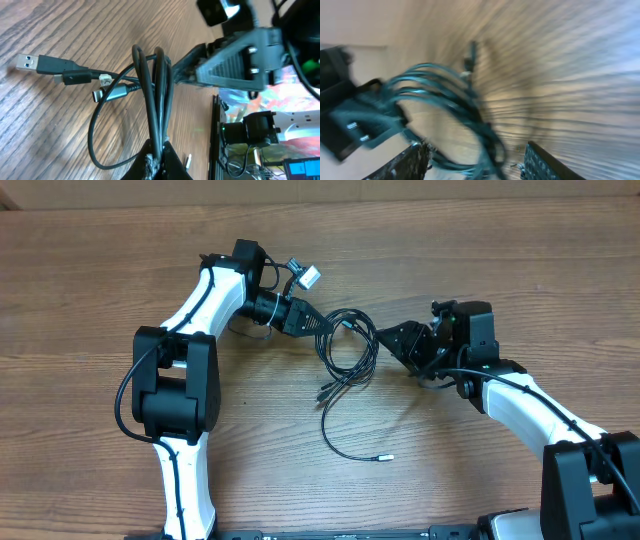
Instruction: Untangle cables
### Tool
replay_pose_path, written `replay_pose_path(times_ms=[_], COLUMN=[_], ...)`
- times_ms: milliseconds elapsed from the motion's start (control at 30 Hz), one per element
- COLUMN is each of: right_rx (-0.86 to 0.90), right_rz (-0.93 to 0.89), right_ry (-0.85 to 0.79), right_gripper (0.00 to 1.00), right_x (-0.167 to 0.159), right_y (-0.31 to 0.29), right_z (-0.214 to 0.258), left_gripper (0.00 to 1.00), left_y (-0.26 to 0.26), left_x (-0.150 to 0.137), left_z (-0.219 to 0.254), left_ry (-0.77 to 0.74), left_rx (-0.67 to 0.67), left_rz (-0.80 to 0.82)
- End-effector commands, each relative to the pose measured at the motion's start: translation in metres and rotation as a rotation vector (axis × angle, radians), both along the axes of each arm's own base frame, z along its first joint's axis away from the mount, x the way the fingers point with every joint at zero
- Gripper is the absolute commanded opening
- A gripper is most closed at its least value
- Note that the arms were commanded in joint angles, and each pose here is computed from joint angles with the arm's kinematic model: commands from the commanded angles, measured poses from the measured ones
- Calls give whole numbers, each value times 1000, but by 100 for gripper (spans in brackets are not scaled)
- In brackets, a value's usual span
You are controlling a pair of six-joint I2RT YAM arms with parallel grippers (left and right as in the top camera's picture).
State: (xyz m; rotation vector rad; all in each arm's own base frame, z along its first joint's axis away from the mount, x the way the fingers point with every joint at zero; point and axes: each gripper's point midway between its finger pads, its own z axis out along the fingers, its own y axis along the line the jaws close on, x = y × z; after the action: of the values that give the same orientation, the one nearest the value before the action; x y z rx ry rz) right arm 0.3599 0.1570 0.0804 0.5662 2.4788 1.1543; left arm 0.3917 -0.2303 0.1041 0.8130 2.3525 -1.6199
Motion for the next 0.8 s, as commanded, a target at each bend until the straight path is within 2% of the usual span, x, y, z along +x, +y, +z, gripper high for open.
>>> replay_pose_path(times_ms=[0, 233, 333, 433, 567, 767], right_rx=[-83, -93, -92, -91, -99, -198], right_rz=[-65, -46, -13, 32, 90, 54], right_ry=[34, 107, 99, 65, -4, -40], right_gripper=[62, 63, 55, 50, 50, 50], right_x=[0, -16, -20, -21, -23, -20], right_y=[-16, -11, 1, 16, 41, 43], right_z=[-15, -25, -24, -20, -13, -20], left_gripper=[4, 4, 4, 4, 9, 8], left_y=[-6, -7, -7, -7, -6, -4], left_x=[0, -1, -1, -1, -1, 0], left_z=[9, 12, 11, 11, 7, 3], left_ry=[-10, -16, -16, -16, 0, 1], left_rx=[-97, -113, -111, -111, -85, -59], left_rz=[-15, -19, -19, -19, -13, -11])
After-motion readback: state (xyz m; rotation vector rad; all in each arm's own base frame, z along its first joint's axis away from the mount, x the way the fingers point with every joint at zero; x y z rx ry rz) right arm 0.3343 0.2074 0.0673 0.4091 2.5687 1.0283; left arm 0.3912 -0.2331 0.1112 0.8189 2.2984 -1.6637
